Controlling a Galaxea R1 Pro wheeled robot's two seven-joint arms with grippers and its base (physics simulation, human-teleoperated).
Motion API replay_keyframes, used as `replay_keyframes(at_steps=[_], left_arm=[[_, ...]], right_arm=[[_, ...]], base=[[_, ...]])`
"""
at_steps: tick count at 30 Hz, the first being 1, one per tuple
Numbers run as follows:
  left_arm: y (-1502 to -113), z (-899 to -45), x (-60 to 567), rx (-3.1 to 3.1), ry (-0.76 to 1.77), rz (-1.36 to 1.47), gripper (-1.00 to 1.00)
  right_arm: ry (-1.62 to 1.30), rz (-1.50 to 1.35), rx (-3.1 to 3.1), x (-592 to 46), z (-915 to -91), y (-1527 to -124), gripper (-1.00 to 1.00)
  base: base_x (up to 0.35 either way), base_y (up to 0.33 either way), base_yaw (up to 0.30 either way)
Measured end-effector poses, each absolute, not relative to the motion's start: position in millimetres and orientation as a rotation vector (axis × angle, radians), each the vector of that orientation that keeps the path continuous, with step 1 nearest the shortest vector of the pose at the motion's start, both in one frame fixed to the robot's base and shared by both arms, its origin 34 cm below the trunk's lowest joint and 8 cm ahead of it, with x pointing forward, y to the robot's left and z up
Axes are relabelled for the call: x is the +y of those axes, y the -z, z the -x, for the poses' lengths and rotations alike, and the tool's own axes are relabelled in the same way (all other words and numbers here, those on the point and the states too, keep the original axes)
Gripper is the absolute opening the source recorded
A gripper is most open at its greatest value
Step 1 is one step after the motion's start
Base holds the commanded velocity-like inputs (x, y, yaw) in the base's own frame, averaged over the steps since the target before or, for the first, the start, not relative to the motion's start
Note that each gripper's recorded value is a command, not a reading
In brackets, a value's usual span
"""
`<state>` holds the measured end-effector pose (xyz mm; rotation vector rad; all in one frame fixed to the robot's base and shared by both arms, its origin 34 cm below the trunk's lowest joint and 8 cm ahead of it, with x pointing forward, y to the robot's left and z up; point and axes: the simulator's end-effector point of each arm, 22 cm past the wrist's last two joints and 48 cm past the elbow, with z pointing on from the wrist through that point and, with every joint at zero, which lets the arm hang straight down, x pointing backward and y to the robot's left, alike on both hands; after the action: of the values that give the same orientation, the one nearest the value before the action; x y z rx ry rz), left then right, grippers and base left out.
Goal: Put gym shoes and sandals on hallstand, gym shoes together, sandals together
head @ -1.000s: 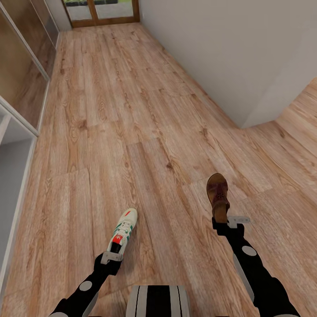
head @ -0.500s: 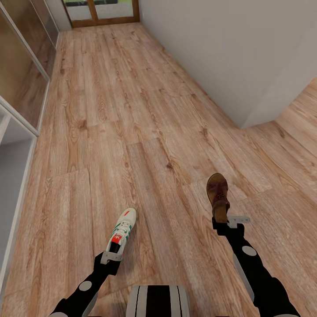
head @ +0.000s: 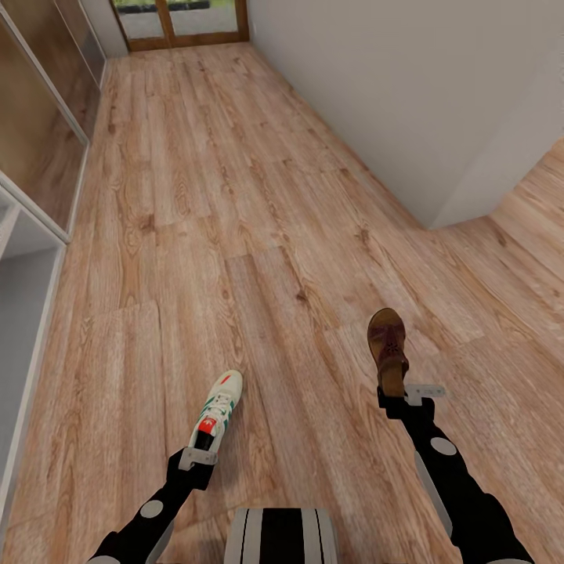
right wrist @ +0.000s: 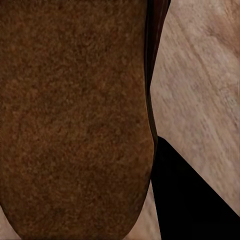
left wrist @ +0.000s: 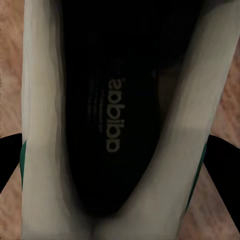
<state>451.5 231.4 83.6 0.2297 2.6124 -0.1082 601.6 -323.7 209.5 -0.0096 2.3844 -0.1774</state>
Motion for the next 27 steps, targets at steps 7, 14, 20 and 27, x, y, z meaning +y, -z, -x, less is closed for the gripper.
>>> replay_keyframes(at_steps=[7,14,20,27], left_arm=[[-95.2,-463.4,231.0,2.584,0.105,-0.228,-1.00],[-107.0,-474.8,231.0,2.555,0.101,-0.227,-1.00],[-117.4,-484.5,231.3,2.531,0.097,-0.227,-1.00],[-130.0,-495.5,231.3,2.502,0.093,-0.223,-1.00]], right_arm=[[0.179,0.010,2.355,-324.9,-609.8,-225.4,-1.00],[0.179,0.012,2.326,-325.6,-617.1,-241.0,-1.00],[0.181,0.013,2.302,-326.9,-623.3,-254.9,-1.00],[0.175,0.008,2.272,-324.6,-630.4,-271.5,-1.00]], base=[[0.000,0.000,0.000],[0.000,0.000,0.000],[0.000,0.000,0.000],[0.000,0.000,0.000]])
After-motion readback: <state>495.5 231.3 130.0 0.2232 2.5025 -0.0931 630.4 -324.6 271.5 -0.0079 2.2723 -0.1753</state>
